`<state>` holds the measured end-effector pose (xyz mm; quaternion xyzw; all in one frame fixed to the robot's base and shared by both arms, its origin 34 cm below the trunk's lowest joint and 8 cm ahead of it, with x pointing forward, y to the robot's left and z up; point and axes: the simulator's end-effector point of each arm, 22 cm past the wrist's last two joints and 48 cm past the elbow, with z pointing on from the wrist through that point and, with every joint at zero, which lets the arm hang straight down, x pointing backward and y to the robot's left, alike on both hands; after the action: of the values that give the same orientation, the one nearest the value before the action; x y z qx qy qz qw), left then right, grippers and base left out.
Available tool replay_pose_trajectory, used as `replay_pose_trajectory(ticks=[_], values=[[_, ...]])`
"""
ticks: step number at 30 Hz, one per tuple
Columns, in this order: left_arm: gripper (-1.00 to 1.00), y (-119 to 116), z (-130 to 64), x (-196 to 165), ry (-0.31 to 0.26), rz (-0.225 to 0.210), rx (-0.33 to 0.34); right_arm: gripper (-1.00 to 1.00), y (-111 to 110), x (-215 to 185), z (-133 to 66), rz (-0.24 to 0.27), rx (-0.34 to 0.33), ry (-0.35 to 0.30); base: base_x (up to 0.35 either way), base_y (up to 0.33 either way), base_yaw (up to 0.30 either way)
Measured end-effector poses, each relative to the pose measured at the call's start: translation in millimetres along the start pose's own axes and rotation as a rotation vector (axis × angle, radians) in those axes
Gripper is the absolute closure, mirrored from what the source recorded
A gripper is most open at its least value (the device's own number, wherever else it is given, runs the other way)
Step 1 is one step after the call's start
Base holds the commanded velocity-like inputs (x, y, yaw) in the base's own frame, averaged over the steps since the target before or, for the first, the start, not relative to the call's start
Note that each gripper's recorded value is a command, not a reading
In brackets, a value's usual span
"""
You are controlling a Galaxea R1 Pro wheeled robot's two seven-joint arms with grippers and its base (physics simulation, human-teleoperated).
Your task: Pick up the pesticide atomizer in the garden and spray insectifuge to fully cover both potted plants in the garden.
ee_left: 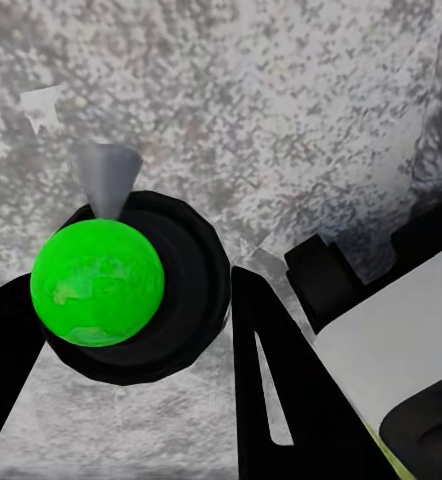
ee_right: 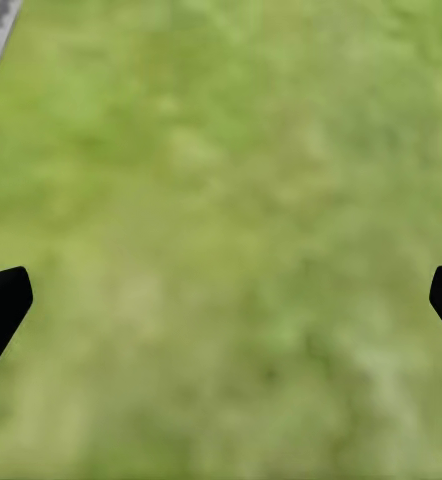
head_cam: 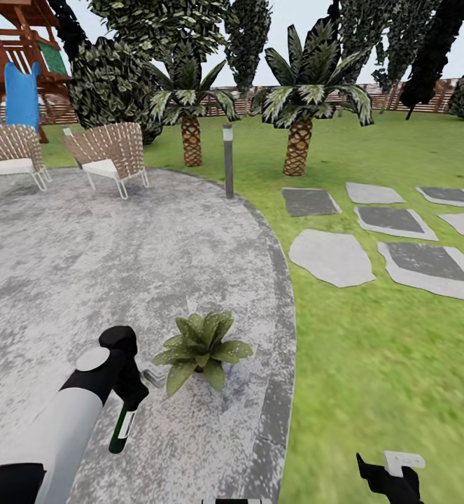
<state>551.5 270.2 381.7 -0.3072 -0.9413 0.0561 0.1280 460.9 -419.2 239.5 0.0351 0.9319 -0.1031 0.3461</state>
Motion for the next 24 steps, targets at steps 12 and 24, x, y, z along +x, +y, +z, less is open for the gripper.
replay_pose_trajectory(ticks=[12,24], values=[[1.00,-8.5,10.1,5.5,0.008,0.000,0.017,-1.00,0.0,-0.2,0.0,-0.001,0.000,0.000,0.010,-0.079,0.225],[1.00,-9.3,9.8,4.6,0.005,-0.001,0.019,-1.00,0.7,1.0,-0.2,0.000,-0.002,0.002,0.093,-0.268,0.010]])
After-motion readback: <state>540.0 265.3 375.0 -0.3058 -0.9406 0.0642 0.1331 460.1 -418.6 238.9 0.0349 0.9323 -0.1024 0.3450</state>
